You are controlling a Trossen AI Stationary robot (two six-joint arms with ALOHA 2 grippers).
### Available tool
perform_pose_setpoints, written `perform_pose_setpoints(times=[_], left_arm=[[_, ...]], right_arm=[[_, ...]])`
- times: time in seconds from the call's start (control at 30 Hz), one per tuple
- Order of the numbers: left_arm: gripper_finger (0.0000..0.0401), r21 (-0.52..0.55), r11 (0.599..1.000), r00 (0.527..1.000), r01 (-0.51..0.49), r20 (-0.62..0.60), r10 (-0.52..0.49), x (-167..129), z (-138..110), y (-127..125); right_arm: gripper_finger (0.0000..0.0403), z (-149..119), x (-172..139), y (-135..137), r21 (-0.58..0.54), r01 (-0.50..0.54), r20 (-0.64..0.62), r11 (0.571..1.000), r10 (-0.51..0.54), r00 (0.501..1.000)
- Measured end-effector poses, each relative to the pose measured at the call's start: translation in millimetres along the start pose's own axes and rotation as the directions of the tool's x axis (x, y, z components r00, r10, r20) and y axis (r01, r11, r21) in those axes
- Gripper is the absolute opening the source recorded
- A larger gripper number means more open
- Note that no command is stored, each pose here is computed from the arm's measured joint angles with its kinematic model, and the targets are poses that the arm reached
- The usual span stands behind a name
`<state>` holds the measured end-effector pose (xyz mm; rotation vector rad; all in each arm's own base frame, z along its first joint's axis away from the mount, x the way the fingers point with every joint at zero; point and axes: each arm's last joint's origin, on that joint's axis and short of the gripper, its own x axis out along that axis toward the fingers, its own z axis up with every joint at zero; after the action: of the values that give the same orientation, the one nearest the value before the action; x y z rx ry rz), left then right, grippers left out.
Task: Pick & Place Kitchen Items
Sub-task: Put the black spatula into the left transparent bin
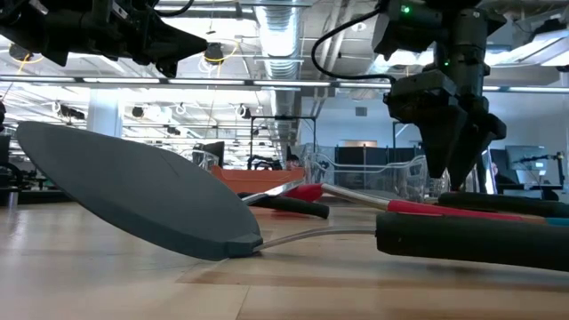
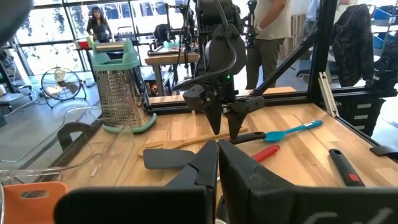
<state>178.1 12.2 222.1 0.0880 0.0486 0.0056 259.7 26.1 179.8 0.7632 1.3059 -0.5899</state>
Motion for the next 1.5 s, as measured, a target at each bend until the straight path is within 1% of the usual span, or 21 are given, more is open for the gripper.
perform_pose_setpoints(times=[0.53,0.7,1.2,1.33,1.5], left_arm=[[0.0002,0.000,1.000,1.000,0.000,0.000,0.000,0.0,0.0,0.0],[0.0002,0.000,1.000,1.000,0.000,0.000,0.000,0.0,0.0,0.0],[0.0002,0.000,1.000,1.000,0.000,0.000,0.000,0.0,0.0,-0.1],[0.0002,0.000,1.000,1.000,0.000,-0.001,0.000,0.0,-0.1,-0.1],[0.0002,0.000,1.000,1.000,0.000,-0.001,0.000,0.0,-0.1,0.0]], right_arm=[[0.0243,0.7,0.0,-0.5,0.000,0.016,0.024,1.000,-0.016,1.000],[0.0243,1.5,-0.1,-1.0,0.000,0.039,0.058,0.999,-0.039,0.998],[0.0243,1.3,0.2,-1.2,0.000,0.042,0.061,0.999,-0.042,0.997],[0.0243,-1.0,0.1,0.3,0.005,0.069,0.106,0.998,-0.070,0.992],[0.0243,-5.8,0.2,3.4,-0.011,0.067,0.105,0.998,-0.066,0.992]])
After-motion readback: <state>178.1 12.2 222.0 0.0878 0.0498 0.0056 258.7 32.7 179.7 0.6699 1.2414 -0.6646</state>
